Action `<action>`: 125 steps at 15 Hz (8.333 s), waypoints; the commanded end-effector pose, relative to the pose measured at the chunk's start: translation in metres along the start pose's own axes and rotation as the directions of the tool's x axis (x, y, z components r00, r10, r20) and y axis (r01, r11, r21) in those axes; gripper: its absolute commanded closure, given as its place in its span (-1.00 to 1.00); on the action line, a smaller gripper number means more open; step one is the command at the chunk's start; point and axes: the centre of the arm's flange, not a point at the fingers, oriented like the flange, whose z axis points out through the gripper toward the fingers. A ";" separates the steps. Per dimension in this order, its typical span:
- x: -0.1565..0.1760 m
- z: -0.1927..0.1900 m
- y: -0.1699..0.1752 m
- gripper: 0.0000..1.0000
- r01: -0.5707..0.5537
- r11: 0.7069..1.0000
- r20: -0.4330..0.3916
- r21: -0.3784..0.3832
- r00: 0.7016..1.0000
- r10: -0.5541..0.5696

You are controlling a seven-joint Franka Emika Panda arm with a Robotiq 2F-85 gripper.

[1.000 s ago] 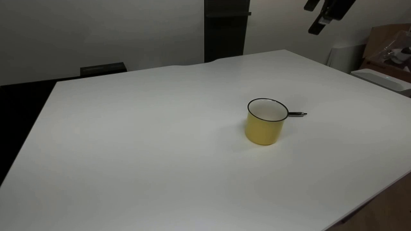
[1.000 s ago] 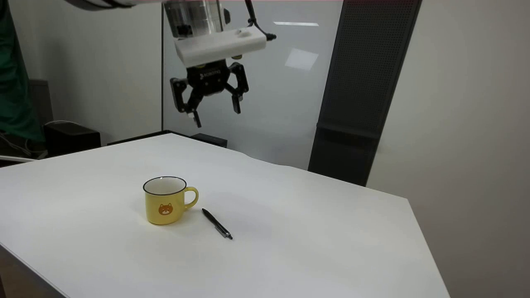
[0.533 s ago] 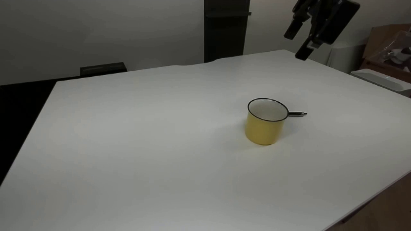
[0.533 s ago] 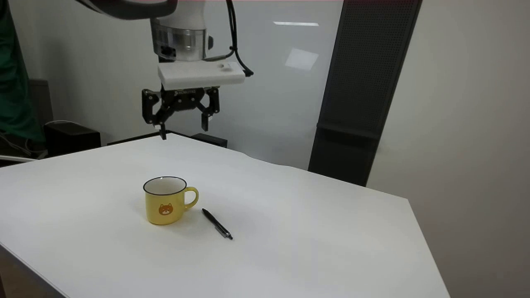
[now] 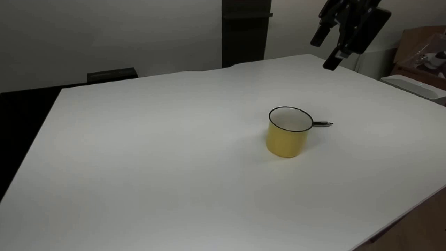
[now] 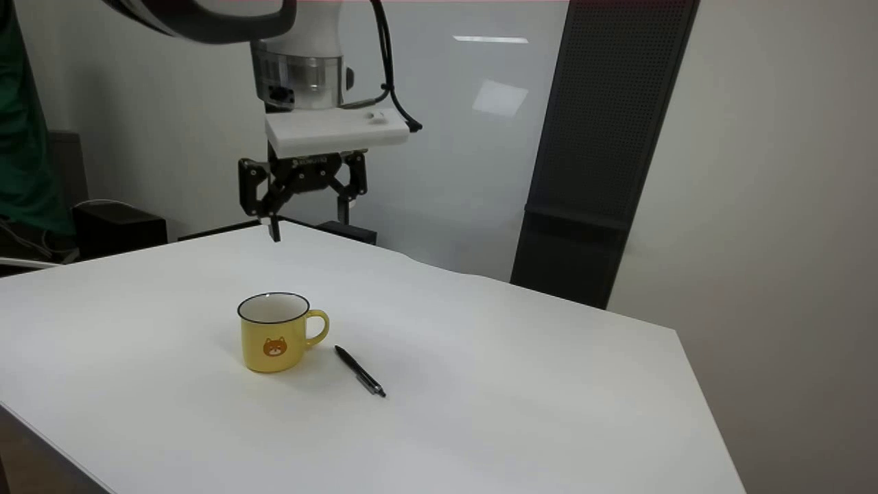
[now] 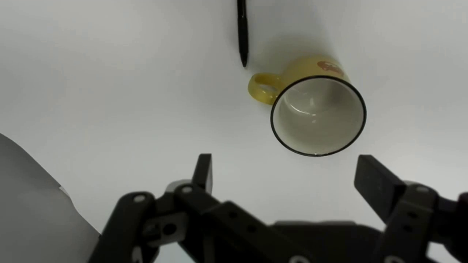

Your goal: Put the pen in the yellow cup

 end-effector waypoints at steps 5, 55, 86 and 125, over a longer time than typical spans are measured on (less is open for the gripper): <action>-0.058 0.030 0.019 -1.00 -0.061 0.995 0.163 -0.084 0.984 0.075; -0.056 0.194 0.023 -1.00 -0.062 0.998 0.184 -0.016 0.981 0.064; 0.000 0.030 0.055 0.93 -0.092 0.973 0.452 0.209 0.892 -0.013; 0.126 0.136 -0.027 0.93 0.135 0.941 0.721 0.310 0.612 -0.325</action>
